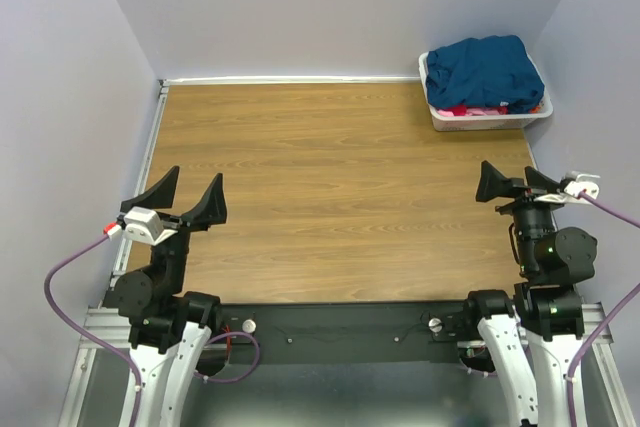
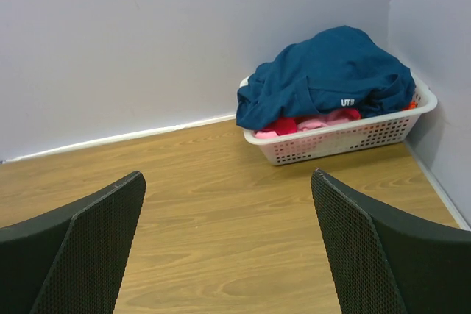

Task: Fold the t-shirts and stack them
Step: Grab the tshirt from the pile

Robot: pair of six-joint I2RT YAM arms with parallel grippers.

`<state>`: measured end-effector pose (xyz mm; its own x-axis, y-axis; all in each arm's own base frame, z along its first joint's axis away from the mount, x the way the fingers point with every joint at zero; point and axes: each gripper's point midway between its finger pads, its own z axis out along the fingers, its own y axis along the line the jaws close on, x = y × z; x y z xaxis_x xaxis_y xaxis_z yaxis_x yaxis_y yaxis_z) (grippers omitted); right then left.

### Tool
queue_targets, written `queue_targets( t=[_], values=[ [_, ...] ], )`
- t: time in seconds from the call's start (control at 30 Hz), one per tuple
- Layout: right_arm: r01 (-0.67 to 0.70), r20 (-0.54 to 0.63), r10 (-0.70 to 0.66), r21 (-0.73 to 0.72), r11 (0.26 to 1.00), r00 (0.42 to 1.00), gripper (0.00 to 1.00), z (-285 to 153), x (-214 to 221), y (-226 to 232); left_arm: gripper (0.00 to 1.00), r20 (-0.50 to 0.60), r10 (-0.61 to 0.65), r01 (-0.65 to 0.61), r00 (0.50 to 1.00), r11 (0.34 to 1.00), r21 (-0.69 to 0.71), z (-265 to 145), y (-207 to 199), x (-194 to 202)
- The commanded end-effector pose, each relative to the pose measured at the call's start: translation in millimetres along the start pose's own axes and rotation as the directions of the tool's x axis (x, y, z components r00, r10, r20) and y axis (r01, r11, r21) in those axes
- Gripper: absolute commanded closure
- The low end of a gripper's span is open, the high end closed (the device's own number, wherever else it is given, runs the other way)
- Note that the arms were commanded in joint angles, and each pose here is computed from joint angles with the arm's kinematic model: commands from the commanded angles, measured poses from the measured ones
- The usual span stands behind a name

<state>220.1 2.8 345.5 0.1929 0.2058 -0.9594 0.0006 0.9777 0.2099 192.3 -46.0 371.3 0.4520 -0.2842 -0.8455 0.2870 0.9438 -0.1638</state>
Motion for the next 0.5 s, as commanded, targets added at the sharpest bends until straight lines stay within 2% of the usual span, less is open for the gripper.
queue_targets(
  t=[0.0, 0.2, 0.3, 0.33, 0.43, 0.47],
  values=[
    [-0.003, -0.003, 0.003, 0.039, 0.999, 1.000, 0.00, 4.3, 3.8, -7.3, 0.01, 0.028, -0.008, 0.008, 1.000, 1.000, -0.002, -1.4, -0.1, -5.0],
    [-0.067, -0.098, 0.074, 0.078, 0.995, 0.992, 0.00, 26.3, 29.5, -9.7, 0.01, 0.044, -0.020, 0.021, 0.999, 0.999, -0.031, -2.9, 4.9, -5.3],
    [-0.109, -0.166, 0.137, 0.170, 0.979, 0.976, 0.00, 50.2, 46.6, -19.1, 0.01, 0.044, -0.032, 0.033, 0.999, 0.999, -0.032, -4.4, 4.5, -5.2],
    [-0.099, -0.227, 0.144, 0.199, 0.975, 0.963, 0.00, 62.9, 64.9, -22.7, 0.01, 0.043, -0.039, 0.040, 0.998, 0.999, -0.033, -4.7, 4.4, -4.4],
    [-0.118, -0.282, 0.195, 0.269, 0.956, 0.939, 0.00, 93.3, 77.2, -26.8, 0.01, 0.027, -0.055, 0.055, 0.998, 0.998, -0.026, -4.9, 2.3, -0.6],
    [-0.095, -0.357, 0.207, 0.308, 0.947, 0.911, 0.00, 110.6, 104.4, -32.0, 0.01, 0.025, -0.058, 0.059, 0.998, 0.998, -0.023, -5.0, 1.4, -0.4]
  ],
)
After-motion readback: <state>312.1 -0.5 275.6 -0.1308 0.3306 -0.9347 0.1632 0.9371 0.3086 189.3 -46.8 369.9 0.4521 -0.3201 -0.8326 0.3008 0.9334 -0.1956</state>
